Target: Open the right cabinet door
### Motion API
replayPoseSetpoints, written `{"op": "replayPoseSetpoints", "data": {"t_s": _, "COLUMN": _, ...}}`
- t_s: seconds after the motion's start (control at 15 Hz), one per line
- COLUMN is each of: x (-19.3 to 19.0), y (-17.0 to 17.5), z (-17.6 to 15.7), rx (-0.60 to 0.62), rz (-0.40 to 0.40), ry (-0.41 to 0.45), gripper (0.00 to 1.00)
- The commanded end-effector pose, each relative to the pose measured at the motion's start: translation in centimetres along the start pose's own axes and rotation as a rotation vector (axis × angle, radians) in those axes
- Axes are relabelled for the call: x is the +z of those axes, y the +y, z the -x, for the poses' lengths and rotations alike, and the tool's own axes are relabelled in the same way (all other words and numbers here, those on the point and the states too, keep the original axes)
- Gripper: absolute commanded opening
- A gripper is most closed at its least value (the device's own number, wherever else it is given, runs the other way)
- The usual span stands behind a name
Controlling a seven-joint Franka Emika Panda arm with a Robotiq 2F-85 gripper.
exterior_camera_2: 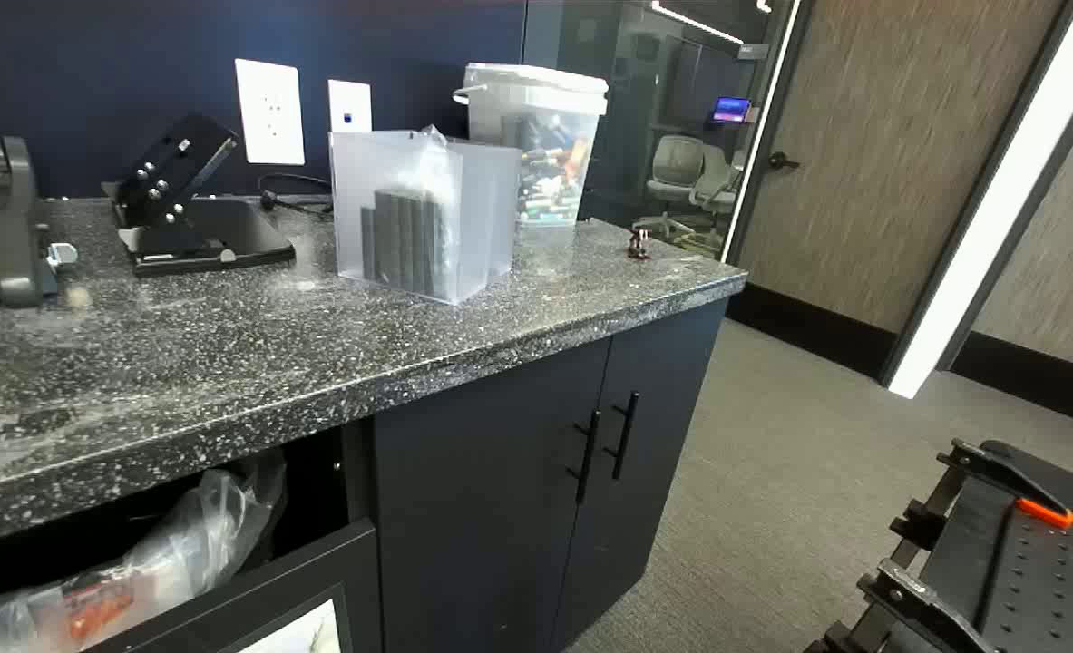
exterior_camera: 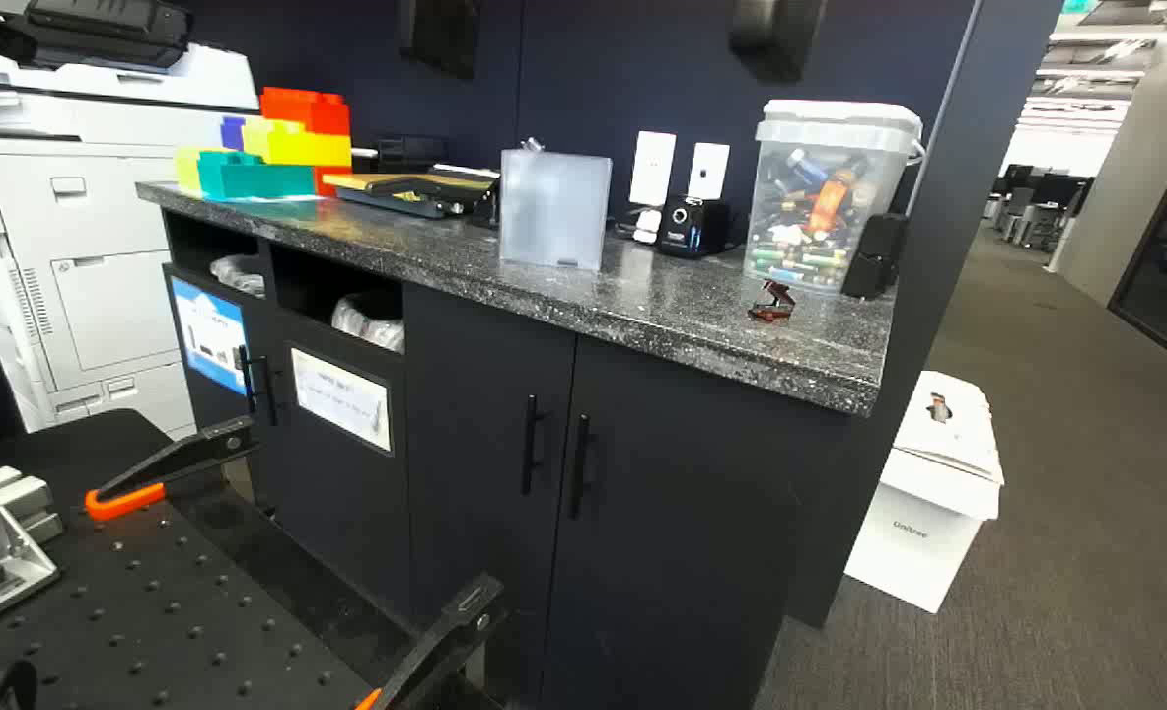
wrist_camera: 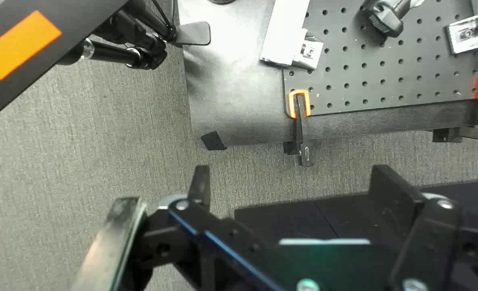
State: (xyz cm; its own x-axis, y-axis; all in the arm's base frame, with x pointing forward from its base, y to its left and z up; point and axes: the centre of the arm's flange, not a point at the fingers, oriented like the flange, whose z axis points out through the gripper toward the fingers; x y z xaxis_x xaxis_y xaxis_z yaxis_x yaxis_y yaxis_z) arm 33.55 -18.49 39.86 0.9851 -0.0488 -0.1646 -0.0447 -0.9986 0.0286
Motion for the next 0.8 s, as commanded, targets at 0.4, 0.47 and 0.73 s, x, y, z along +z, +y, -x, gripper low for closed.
{"op": "replayPoseSetpoints", "data": {"t_s": 0.4, "x": 2.9, "y": -0.7, "z": -3.7, "rx": 0.015, "rz": 0.006, "ry": -0.02, "gripper": 1.0}}
{"op": "replayPoseSetpoints", "data": {"t_s": 0.47, "x": 4.5, "y": -1.3, "z": -5.7, "rx": 0.016, "rz": 0.012, "ry": -0.023, "gripper": 1.0}}
{"op": "replayPoseSetpoints", "data": {"t_s": 0.73, "x": 11.1, "y": -5.0, "z": -11.0, "rx": -0.024, "rz": 0.018, "ry": -0.022, "gripper": 1.0}}
